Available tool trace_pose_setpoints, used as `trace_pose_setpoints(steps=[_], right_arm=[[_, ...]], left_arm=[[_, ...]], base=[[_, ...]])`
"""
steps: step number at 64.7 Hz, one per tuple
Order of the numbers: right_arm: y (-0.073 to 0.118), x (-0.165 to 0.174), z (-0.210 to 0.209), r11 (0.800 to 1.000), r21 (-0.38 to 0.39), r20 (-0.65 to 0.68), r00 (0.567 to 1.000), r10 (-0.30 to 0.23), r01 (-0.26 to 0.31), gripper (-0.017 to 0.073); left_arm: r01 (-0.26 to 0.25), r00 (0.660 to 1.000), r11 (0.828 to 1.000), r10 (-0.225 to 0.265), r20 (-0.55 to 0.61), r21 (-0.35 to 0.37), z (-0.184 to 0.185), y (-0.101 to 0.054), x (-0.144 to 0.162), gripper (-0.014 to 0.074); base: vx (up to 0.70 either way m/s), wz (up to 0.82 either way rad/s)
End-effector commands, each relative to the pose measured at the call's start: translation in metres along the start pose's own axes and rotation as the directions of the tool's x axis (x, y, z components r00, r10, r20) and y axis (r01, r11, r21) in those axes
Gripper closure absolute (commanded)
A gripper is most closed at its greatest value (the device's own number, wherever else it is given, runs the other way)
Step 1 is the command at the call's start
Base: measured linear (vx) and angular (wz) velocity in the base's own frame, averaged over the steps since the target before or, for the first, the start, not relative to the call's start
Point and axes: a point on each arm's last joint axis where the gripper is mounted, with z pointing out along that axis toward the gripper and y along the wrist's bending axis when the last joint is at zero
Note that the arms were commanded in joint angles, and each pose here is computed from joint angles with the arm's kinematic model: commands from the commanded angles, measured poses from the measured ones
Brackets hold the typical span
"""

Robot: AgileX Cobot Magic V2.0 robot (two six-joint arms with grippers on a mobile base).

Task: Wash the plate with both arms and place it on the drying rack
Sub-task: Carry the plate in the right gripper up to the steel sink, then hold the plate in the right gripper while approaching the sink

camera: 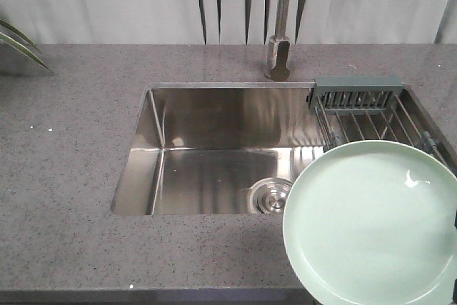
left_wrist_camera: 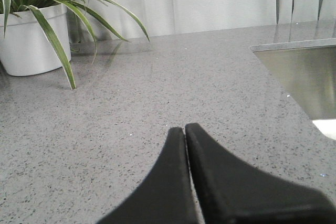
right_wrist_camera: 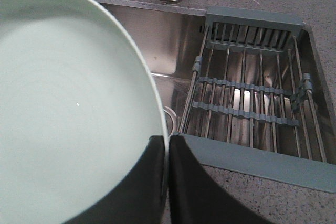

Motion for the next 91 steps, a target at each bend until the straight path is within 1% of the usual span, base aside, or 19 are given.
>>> trace_pose_setpoints(steps=[1, 91], right_arm=[[-0.0025, -0.0139, -0.0037, 1.0, 0.029, 0.088, 0.996, 0.005, -0.007, 0.0561], [-0.0025, -0.0139, -0.0037, 1.0, 0.029, 0.088, 0.996, 0.005, -0.007, 0.0561]], left_arm=[[-0.003, 0.994, 1.0, 0.0, 0.105, 0.03, -0.0036, -0.0031, -0.0155, 0.06], [-0.003, 0.994, 1.0, 0.0, 0.105, 0.03, -0.0036, -0.0031, -0.0155, 0.06]], base=[[0.02, -0.01], [0.02, 0.0]])
